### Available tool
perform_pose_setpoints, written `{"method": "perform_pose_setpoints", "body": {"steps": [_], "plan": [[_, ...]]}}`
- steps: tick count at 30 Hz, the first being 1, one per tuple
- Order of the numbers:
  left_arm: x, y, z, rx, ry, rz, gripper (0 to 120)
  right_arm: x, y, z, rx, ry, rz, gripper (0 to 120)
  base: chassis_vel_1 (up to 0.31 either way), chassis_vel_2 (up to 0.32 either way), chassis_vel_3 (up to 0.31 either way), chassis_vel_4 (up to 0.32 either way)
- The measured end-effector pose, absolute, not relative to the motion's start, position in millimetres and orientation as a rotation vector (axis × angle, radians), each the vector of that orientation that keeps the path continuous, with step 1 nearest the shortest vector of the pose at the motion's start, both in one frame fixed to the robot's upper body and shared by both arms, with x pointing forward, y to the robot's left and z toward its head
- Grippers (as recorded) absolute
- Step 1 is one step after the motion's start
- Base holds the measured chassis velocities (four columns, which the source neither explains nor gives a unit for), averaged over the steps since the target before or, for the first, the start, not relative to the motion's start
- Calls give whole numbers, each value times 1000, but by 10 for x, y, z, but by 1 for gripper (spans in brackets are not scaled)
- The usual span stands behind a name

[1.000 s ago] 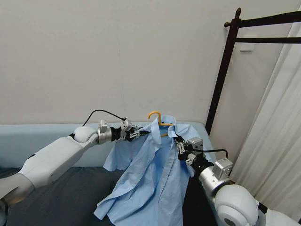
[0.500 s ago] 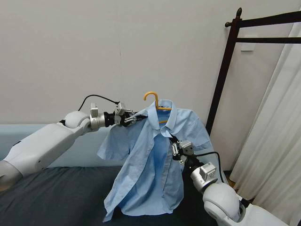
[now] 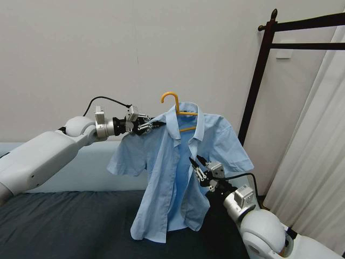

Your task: Pick up the clothes from the sofa and hang them on the clothes hanger.

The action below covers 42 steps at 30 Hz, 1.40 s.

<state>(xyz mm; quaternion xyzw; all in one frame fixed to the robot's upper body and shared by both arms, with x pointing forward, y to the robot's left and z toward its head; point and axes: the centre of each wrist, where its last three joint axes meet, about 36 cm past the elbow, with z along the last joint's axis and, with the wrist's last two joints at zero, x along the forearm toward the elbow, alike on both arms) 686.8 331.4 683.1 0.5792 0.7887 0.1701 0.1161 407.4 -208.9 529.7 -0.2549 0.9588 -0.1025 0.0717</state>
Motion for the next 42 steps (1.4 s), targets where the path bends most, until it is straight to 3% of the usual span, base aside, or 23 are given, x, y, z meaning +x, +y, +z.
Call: {"method": "perform_pose_setpoints", "body": {"steps": [8, 9, 16, 28, 42], "plan": [[6950, 3350, 7063, 1691, 2276, 491, 7, 3840, -2239, 5479, -819, 2853, -316, 74, 0, 0, 0, 0], [6950, 3350, 7063, 1691, 2276, 491, 7, 3840, -2239, 5479, -819, 2853, -316, 74, 0, 0, 0, 0], [7002, 3478, 7270, 1761, 2221, 538, 7, 4015, -2799, 6221, -793, 2853, -381, 98, 0, 0, 0, 0], [6899, 3309, 7056, 1996, 2107, 466, 7, 4270, -3662, 7247, -998, 2955, -531, 100, 0, 0, 0, 0], [6811, 3137, 6833, 2091, 2038, 366, 7, 4204, -3800, 7480, -1108, 2953, -724, 100, 0, 0, 0, 0]]}}
